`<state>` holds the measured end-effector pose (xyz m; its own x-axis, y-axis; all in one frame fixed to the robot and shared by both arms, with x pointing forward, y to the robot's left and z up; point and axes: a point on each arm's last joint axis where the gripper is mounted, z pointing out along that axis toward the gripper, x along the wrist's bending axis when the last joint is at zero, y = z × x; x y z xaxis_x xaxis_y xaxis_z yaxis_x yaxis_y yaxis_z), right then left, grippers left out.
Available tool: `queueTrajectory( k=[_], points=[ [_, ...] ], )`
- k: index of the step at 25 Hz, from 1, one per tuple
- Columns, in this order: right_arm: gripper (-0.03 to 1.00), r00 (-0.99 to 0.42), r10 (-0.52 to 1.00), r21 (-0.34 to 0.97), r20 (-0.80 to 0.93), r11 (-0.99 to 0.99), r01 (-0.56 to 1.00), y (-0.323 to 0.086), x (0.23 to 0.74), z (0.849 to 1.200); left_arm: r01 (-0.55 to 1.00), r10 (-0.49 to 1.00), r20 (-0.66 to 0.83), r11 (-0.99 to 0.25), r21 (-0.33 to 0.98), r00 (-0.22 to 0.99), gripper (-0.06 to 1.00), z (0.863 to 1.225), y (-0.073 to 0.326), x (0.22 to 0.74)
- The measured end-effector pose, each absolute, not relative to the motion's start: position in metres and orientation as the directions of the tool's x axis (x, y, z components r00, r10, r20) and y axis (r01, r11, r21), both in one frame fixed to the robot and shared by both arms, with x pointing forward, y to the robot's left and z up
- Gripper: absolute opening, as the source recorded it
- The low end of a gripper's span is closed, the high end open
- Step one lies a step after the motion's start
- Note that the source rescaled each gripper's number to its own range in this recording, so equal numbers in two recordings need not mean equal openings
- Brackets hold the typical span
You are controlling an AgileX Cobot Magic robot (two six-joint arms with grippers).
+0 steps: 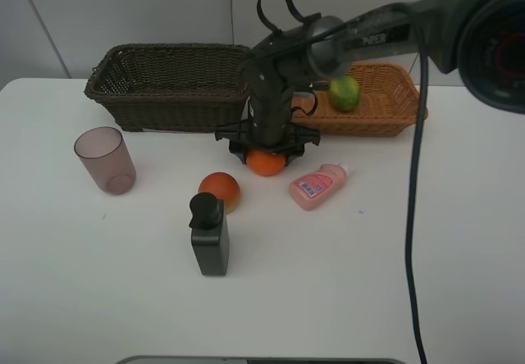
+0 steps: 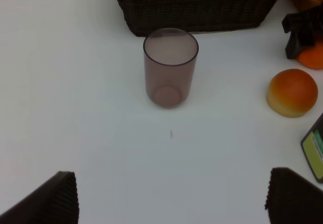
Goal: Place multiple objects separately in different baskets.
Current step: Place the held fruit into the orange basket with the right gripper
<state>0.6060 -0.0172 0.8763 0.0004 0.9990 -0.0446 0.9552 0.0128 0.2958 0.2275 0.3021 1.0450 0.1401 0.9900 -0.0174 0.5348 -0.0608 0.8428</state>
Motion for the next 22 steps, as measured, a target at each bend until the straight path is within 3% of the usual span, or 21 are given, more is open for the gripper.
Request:
queueTrajectory(
  k=[9, 15, 22],
  points=[
    [0.46, 0.014, 1.0, 0.297, 0.002, -0.014, 0.955, -0.022, 0.596, 0.935, 0.535, 0.99, -0.017, -0.061, 0.843, 0.14, 0.96, 1.045, 0.302, 0.227],
    [0.46, -0.14, 0.99, 0.316, -0.026, 0.141, 0.938, -0.032, 0.592, 0.972, 0.535, 0.99, -0.017, -0.061, 0.843, 0.14, 0.96, 1.045, 0.302, 0.227],
    [0.46, -0.227, 0.97, 0.266, -0.088, 0.242, 0.933, -0.08, 0.61, 0.992, 0.535, 0.99, -0.017, -0.061, 0.843, 0.14, 0.96, 1.045, 0.302, 0.227]
  ],
)
